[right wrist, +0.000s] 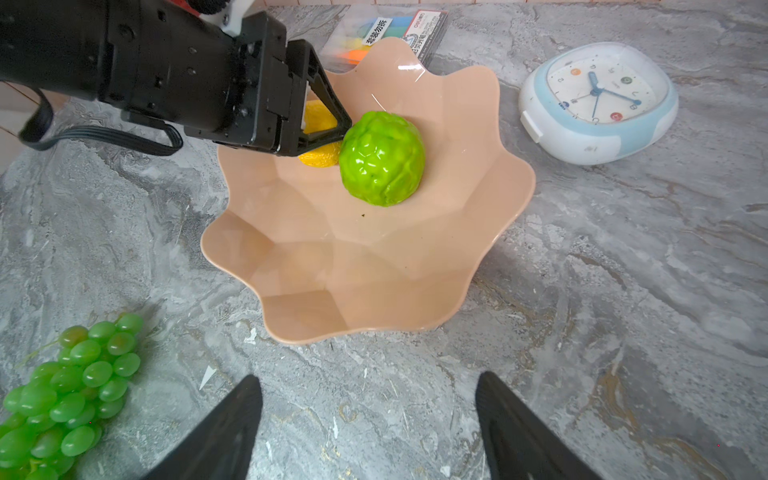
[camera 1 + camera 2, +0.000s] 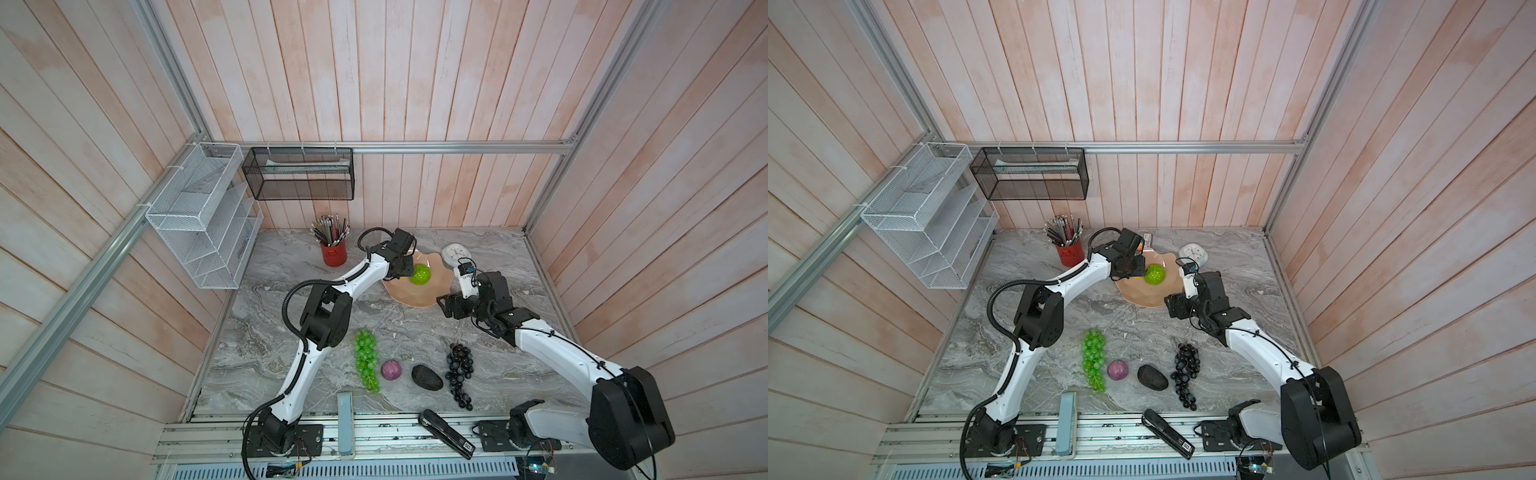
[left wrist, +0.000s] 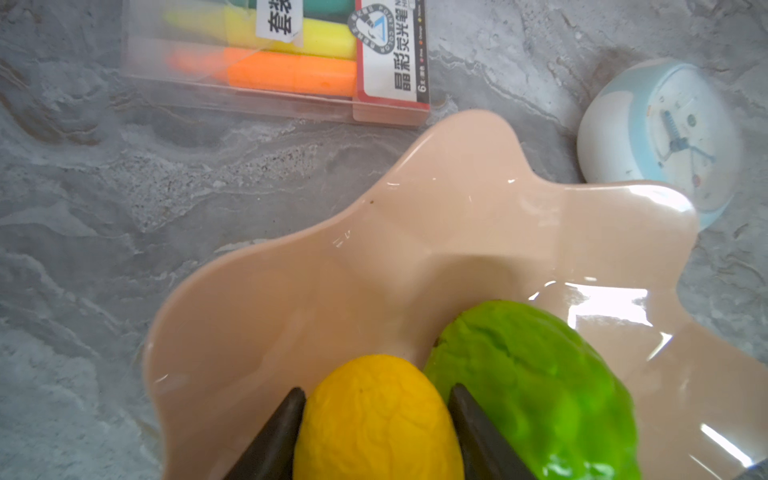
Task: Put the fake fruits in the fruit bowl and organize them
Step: 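Lift the yellow pear with the left gripper and lower it into the bowl, then open the left gripper and withdraw while the right gripper grasps the dark avocado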
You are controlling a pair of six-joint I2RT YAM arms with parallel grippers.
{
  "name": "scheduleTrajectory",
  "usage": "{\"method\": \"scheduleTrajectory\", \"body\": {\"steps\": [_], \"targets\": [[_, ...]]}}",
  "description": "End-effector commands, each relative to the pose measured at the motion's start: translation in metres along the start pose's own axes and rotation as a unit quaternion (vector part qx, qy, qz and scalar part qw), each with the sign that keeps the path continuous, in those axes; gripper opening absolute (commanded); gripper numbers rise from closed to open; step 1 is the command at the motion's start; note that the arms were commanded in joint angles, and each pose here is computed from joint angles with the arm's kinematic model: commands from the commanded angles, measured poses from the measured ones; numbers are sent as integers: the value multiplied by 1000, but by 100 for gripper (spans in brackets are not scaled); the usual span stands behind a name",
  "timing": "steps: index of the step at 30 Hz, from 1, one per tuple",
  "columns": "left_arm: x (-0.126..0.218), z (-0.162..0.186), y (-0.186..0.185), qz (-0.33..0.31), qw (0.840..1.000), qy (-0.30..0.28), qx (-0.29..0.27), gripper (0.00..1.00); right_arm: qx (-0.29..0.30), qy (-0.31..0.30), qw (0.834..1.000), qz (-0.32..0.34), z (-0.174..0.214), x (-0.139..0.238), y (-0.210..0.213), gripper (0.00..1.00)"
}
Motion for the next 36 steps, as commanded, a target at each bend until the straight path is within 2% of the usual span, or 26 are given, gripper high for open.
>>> {"method": "scheduleTrajectory", "body": {"steps": [1, 7, 14, 21, 29, 33, 36], "targets": [[-11, 6, 1, -7, 1000, 2, 0, 59, -3, 9, 1000, -1, 7, -1, 1, 81], [-2, 2, -5, -2, 1000, -4, -7, 70, -4, 4, 1000, -4, 5, 1, 2, 83], [28, -12, -8, 0, 1000, -26, -10, 70, -3, 5, 1000, -11, 2, 3, 7, 84], [79, -21, -14, 24, 998, -49, -21, 70, 4, 9, 1000, -20, 6, 8, 19, 83], [116, 3, -13, 51, 997, -41, -46, 73, 18, 38, 999, -33, 26, 13, 42, 82], [137, 30, -12, 42, 995, -59, -68, 76, 25, 59, 997, -48, 51, 19, 61, 83], [147, 55, -5, 41, 996, -57, -62, 76, 29, 81, 996, -37, 69, 25, 65, 83]]}}
Point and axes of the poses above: each gripper's point midway between its finger pads, its own x axis back along the fingers, its own y axis along the line the jaws close on, z = x × y, the point moved 2 cm from there along x, back along the fingers, and after that the axes turned 5 degrees about -x, right-handed, at the moved point
